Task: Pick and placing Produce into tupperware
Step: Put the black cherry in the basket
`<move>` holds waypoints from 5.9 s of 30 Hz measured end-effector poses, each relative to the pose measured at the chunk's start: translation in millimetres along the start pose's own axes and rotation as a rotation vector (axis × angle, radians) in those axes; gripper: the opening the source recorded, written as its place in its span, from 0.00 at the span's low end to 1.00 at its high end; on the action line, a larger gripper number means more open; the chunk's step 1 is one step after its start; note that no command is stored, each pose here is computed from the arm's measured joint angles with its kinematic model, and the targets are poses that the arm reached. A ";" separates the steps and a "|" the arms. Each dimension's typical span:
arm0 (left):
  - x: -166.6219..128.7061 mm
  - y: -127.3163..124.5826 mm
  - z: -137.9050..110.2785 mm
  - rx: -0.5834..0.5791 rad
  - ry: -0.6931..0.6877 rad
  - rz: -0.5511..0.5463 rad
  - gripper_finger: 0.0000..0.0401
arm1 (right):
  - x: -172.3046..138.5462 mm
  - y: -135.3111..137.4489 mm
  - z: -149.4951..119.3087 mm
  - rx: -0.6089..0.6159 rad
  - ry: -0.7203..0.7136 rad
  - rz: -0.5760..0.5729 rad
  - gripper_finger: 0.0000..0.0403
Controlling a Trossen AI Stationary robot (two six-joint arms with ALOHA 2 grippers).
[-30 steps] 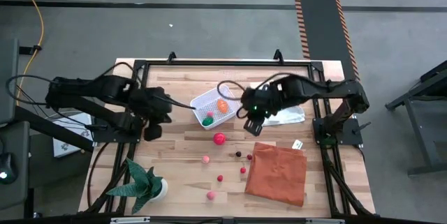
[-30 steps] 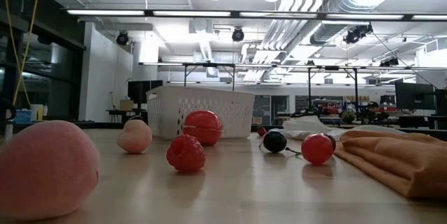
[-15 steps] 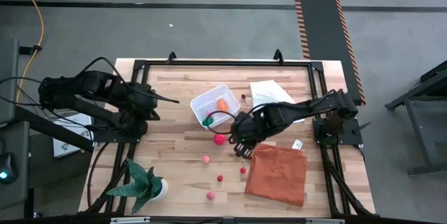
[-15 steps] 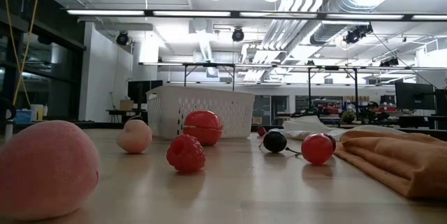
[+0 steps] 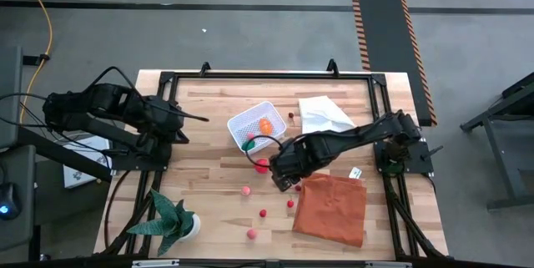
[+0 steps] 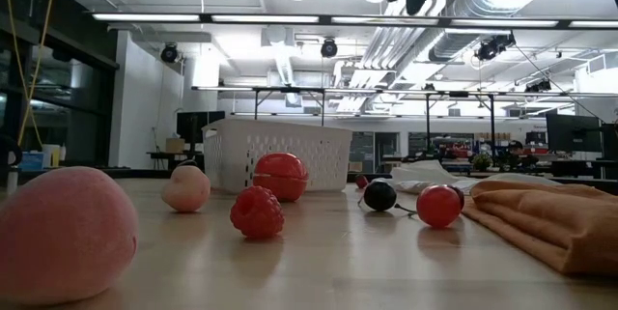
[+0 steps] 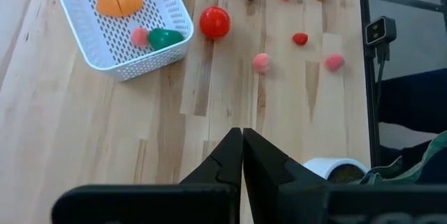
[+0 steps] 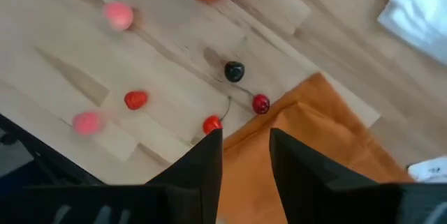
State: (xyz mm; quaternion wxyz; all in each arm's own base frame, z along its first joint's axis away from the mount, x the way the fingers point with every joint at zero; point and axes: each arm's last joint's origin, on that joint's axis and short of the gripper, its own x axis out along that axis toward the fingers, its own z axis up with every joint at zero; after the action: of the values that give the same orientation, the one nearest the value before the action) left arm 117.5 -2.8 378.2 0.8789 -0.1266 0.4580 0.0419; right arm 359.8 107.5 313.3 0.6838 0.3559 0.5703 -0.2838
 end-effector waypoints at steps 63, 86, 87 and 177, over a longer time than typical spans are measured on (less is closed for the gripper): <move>0.1 -0.1 -0.7 0.010 0.009 -0.009 0.01 | 63.8 -42.6 8.6 0.123 0.076 0.030 0.27; 0.5 -0.1 0.4 0.036 0.000 0.000 0.01 | 110.2 -22.1 13.1 0.181 0.051 0.125 0.27; 0.6 -0.1 0.5 0.037 0.000 0.000 0.01 | 112.8 -20.9 13.4 0.180 0.053 0.129 0.27; 0.9 -0.2 0.7 0.063 0.002 0.000 0.01 | 167.9 -18.3 19.8 0.209 0.167 0.048 0.47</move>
State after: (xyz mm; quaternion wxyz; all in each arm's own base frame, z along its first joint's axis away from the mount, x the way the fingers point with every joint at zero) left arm 118.6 -2.8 377.9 0.8819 -0.0988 0.4601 0.0272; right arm 388.4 83.7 147.4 0.5997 0.4612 0.5839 -0.2944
